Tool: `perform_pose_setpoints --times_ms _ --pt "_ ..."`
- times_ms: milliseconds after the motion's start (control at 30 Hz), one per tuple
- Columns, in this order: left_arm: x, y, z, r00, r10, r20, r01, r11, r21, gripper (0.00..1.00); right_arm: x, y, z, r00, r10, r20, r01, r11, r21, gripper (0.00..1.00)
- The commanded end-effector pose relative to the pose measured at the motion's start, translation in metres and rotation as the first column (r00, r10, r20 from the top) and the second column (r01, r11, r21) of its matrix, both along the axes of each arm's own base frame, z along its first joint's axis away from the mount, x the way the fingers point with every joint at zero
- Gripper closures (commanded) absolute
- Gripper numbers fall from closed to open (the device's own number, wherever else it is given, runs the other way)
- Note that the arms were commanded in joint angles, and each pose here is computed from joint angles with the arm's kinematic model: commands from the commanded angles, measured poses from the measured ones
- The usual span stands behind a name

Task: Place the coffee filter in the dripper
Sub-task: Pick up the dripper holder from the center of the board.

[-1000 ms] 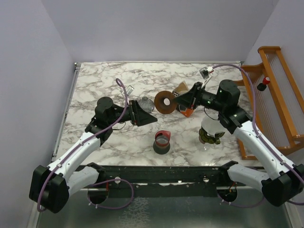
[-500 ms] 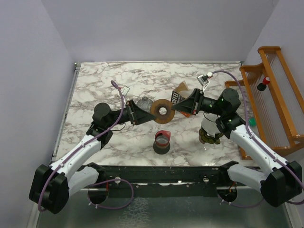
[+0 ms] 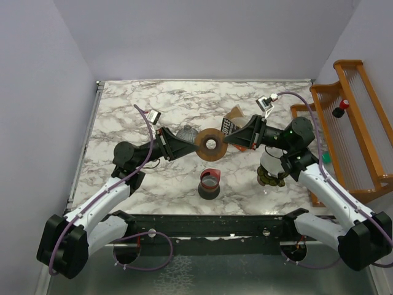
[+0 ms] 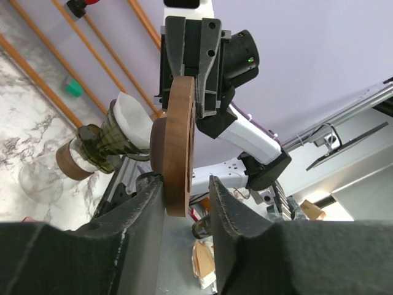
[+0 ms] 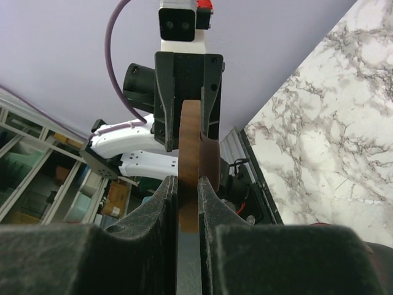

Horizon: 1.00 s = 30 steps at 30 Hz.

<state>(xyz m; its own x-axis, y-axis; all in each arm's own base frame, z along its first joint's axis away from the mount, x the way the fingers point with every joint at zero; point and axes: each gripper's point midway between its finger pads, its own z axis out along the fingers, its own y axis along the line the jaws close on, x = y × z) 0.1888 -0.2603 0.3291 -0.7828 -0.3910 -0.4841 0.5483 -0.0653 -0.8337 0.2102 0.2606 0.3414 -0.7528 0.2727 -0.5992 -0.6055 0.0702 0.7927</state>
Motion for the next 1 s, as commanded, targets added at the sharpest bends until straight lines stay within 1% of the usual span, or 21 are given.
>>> perform_pose_setpoints --times_ms 0,167,233,333,367,567,600,700,767,833,967 --pt "-0.009 0.003 0.018 0.999 -0.012 0.045 0.015 0.997 -0.075 0.67 -0.01 -0.003 0.009 0.999 0.023 0.023 -0.024 0.999 0.033 0.99" --pt "-0.011 0.002 0.019 0.999 -0.026 0.046 0.03 0.996 -0.083 0.77 -0.011 -0.004 0.009 1.0 0.019 0.017 -0.02 0.999 0.036 0.99" --pt "-0.012 0.002 0.018 0.999 -0.03 0.042 0.033 0.996 -0.082 0.83 -0.012 -0.004 0.008 1.0 0.02 0.011 -0.02 0.999 0.036 0.99" --pt "-0.011 0.001 0.016 0.999 -0.032 0.035 0.034 0.996 -0.079 0.99 -0.013 -0.004 0.007 1.0 0.02 0.007 -0.02 0.999 0.03 0.99" --pt "-0.011 0.001 0.015 0.999 -0.032 0.029 0.034 0.996 -0.079 1.0 -0.013 -0.005 0.007 1.0 0.019 0.007 -0.019 0.999 0.028 0.99" --pt "-0.008 0.0 0.009 1.0 -0.028 0.002 0.028 0.997 -0.076 1.0 -0.014 -0.005 0.007 1.0 0.015 0.012 -0.015 1.0 0.019 0.99" --pt "-0.008 0.0 0.008 1.0 -0.027 0.001 0.027 0.997 -0.075 1.0 -0.014 -0.005 0.007 1.0 0.014 0.018 -0.014 1.0 0.013 0.96" --pt "-0.006 -0.001 0.003 1.0 -0.024 -0.016 0.023 0.997 -0.071 1.0 -0.013 -0.006 0.007 1.0 0.002 0.02 -0.002 1.0 -0.002 0.79" --pt "-0.004 -0.001 -0.002 0.999 -0.021 -0.03 0.019 0.998 -0.067 1.0 -0.011 -0.006 0.006 1.0 -0.006 0.027 0.006 1.0 -0.017 0.7" --pt "-0.004 -0.001 -0.005 0.999 -0.021 -0.042 0.018 0.998 -0.065 1.0 -0.009 -0.007 0.004 0.999 -0.026 0.029 0.027 0.999 -0.046 0.57" --pt "-0.004 -0.001 -0.012 0.997 -0.025 -0.072 0.022 0.998 -0.053 1.0 0.001 -0.013 -0.001 0.994 -0.1 0.051 0.106 0.987 -0.122 0.42"
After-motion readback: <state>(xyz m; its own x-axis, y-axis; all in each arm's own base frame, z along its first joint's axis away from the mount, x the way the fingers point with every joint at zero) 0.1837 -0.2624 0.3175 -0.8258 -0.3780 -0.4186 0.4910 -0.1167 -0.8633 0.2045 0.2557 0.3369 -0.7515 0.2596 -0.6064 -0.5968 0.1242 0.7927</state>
